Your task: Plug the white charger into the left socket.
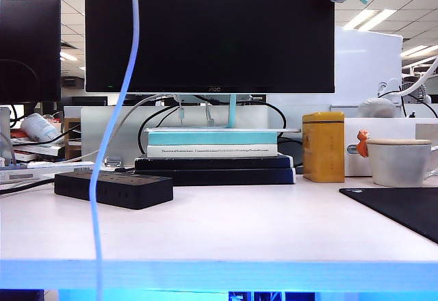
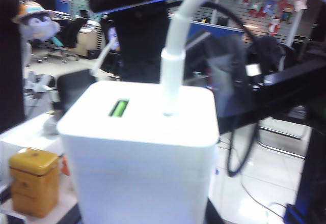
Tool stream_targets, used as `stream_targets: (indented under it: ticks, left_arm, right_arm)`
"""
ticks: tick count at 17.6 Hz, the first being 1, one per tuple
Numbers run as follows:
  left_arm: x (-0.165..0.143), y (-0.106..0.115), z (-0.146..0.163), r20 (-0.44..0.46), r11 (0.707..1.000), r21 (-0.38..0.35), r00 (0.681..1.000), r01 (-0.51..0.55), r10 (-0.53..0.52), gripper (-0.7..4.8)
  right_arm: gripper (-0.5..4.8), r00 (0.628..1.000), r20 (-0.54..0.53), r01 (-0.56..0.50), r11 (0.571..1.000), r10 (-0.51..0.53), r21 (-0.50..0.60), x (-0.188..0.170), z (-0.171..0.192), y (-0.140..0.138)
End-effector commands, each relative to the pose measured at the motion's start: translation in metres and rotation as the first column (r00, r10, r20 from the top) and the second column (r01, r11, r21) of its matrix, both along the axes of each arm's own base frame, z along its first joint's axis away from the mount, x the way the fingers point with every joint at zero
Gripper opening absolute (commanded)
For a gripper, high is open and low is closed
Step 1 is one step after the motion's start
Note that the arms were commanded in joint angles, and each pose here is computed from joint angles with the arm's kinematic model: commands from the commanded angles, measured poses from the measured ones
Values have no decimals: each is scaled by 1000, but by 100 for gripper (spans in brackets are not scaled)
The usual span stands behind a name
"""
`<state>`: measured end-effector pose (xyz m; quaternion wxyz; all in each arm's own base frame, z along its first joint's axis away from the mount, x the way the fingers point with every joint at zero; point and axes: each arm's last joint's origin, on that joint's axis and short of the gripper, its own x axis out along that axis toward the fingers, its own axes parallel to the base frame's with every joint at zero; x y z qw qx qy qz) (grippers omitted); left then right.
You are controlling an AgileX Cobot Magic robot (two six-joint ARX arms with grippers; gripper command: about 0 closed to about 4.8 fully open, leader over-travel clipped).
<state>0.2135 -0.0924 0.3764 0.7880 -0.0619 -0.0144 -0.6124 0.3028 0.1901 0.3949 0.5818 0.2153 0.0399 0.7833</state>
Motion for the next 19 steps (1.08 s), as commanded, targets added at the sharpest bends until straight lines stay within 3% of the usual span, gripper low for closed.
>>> stream_targets:
  ticks: [1,10,11,12,13,15,16,18,19]
  left_arm:
    - [-2,0,4,23,999,-3,999,33,-33,142]
    - [-3,0,4,18,999,-3,999,37,-37,142]
    - [-3,0,4,18,999,-2,999,45,-45,142]
    - [-3,0,4,18,999,-2,999,45,-45,142]
    - [-3,0,3,15,999,-1,999,45,-45,142]
    - [-3,1,3,16,999,0,999,44,-44,143]
    - [-2,1,3,28,1000,0,999,28,-28,166]
    - [-1,1,4,48,999,-7,998,-40,40,430]
    - [0,1,4,51,997,-10,996,-71,71,479]
  right_arm:
    - [422,999,25,31,998,-32,54,-5,2,12]
    - [412,1000,-5,10,1000,-10,-19,-11,-10,39]
    - [306,1000,-14,16,1000,-16,-20,-10,-10,39]
    - [237,1000,-14,16,1000,-16,-20,-10,-10,39]
    - [204,1000,-12,15,1000,-16,-19,-11,-10,39]
    - [202,1000,-12,14,1000,-15,-19,-11,-10,39]
    - [203,1000,-9,16,1000,-16,-17,-11,-10,39]
    - [213,999,-7,31,999,-31,-17,-8,-10,35]
    - [213,999,-8,37,999,-37,-13,-7,-10,35]
